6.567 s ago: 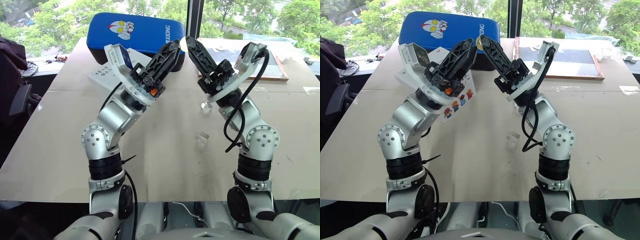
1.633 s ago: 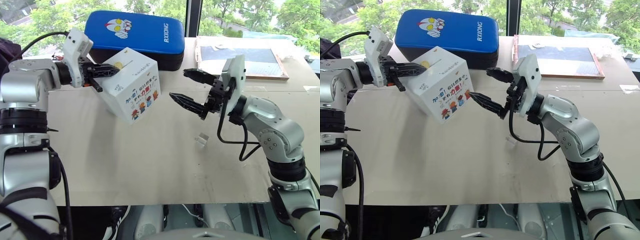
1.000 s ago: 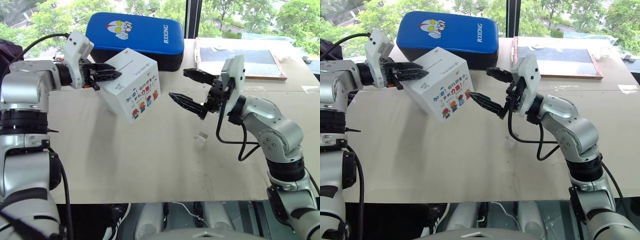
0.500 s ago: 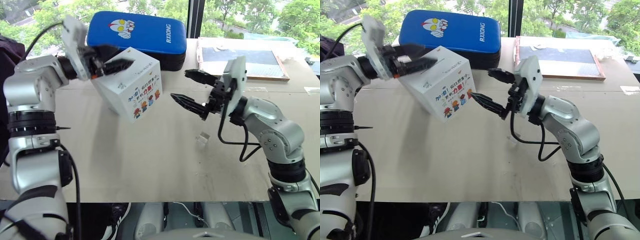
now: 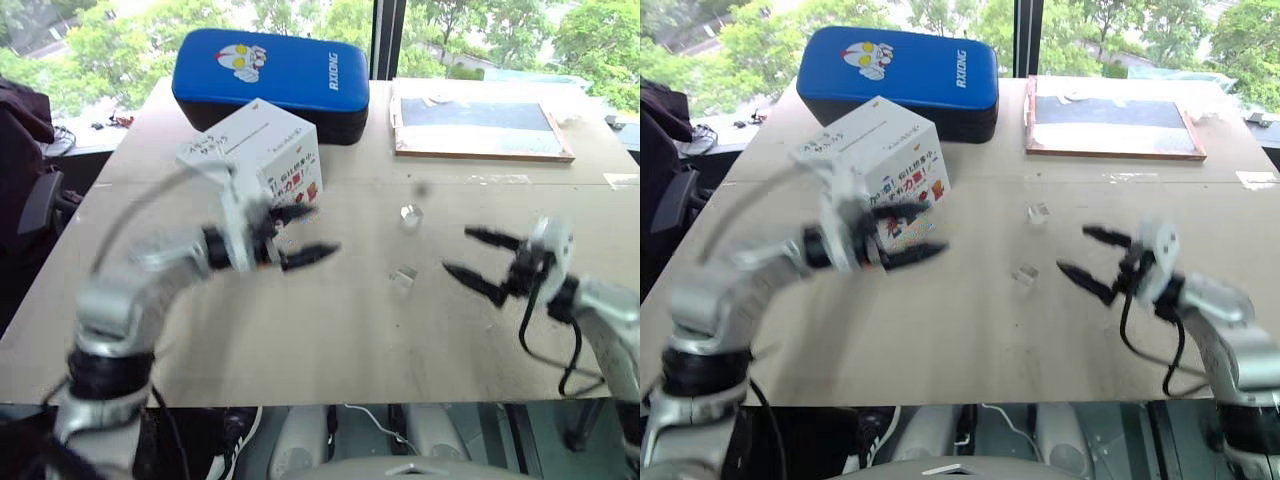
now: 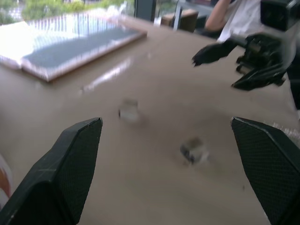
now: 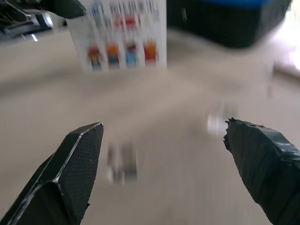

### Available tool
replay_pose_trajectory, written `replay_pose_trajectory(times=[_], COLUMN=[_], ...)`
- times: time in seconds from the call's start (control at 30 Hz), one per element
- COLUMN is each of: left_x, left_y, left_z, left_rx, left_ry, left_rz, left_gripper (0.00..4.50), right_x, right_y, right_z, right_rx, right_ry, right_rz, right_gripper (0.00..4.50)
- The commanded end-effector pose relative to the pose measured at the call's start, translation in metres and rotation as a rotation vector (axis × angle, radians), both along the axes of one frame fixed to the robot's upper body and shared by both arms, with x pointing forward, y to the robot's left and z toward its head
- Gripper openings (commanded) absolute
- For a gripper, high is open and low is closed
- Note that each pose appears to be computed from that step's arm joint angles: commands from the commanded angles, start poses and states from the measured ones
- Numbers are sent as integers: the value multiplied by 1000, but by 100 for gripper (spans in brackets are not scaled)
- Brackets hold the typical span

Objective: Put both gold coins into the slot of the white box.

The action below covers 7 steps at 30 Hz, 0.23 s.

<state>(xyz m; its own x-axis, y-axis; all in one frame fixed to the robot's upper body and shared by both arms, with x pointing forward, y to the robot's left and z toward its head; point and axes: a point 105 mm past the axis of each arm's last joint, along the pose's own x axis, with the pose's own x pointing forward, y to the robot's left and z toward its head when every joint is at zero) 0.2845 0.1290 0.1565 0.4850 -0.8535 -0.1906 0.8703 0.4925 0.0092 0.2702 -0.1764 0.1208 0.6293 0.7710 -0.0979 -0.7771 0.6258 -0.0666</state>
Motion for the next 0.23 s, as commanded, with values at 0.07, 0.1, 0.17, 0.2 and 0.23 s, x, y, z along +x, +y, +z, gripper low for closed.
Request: replay_pose_trajectory(times=[0.07, 0.1, 0.17, 0.2, 0.23], left_x=[-27, -31, -35, -34, -34], left_y=[-9, -9, -7, -5, -3], left_z=[-33, -42, -52, -57, -59], left_rx=[57, 52, 33, 38, 47], left_ry=[-46, -25, -2, 2, -5], left_rz=[-10, 6, 41, 61, 73], left_gripper=[445, 445, 445, 445, 445], right_x=[-13, -16, -20, -21, -21], right_y=[-4, -6, -9, -9, -10], right_z=[-11, -17, -26, -28, -29], right_rx=[-52, -62, -85, -84, -79], right_ry=[-79, -72, -64, -66, -66], right_rz=[4, 3, -1, -3, -9], right_gripper=[450, 450, 450, 450, 450])
